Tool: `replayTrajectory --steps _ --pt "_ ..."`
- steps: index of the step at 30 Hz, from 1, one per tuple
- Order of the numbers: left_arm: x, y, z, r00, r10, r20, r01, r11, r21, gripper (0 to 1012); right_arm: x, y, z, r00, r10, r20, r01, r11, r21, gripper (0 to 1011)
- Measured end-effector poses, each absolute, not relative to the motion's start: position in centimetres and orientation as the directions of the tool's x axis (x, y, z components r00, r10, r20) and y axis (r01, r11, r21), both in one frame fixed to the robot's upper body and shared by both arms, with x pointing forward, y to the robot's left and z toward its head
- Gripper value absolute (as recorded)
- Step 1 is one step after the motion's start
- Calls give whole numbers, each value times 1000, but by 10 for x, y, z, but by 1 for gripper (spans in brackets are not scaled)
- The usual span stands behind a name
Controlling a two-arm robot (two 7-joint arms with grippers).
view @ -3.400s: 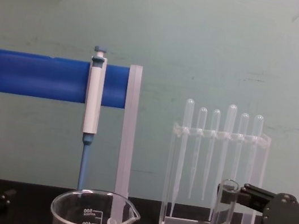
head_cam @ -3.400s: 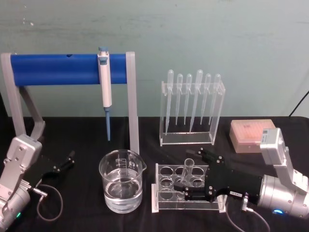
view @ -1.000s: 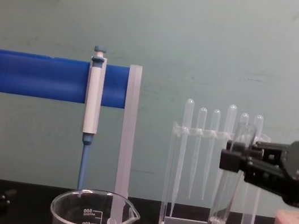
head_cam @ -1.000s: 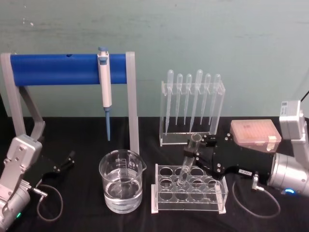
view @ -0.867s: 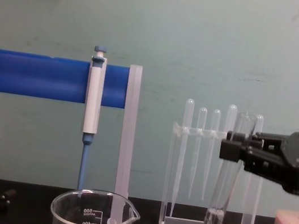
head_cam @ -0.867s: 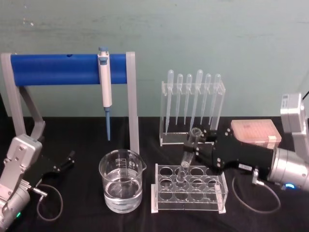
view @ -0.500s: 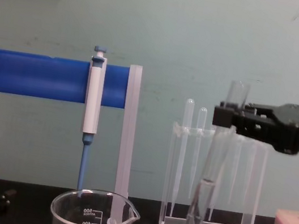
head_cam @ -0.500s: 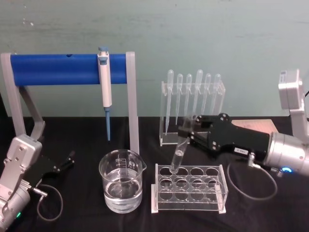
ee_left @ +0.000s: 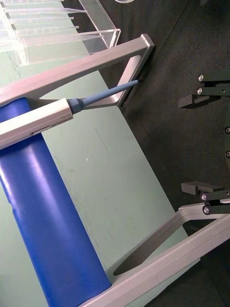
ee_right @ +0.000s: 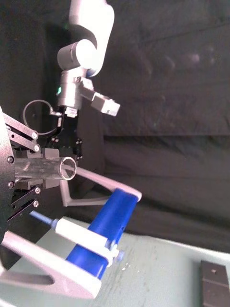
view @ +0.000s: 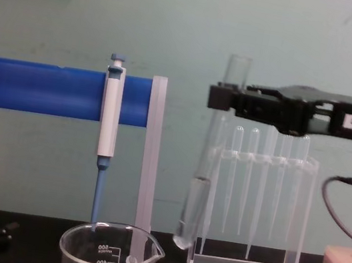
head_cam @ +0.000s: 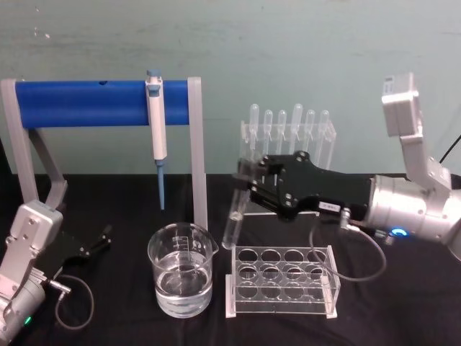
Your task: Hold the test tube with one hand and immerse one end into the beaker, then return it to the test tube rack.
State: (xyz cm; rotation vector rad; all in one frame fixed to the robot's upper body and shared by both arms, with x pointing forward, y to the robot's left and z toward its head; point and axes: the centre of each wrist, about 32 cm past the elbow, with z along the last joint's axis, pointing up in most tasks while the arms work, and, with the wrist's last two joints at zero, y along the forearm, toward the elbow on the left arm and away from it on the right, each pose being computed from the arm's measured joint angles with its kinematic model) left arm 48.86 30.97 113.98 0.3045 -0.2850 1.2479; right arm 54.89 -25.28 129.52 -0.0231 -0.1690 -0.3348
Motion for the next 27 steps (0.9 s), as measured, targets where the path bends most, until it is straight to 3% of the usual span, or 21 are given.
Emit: replayTrajectory --steps 12,27 --pt "489 310 1140 292 880 374 -955 287 70 1000 558 -223 1304 951 -248 183 249 968 18 235" --pt "489 310 1140 292 880 374 -955 287 70 1000 574 -206 1279 963 -219 156 222 975 -5 236"
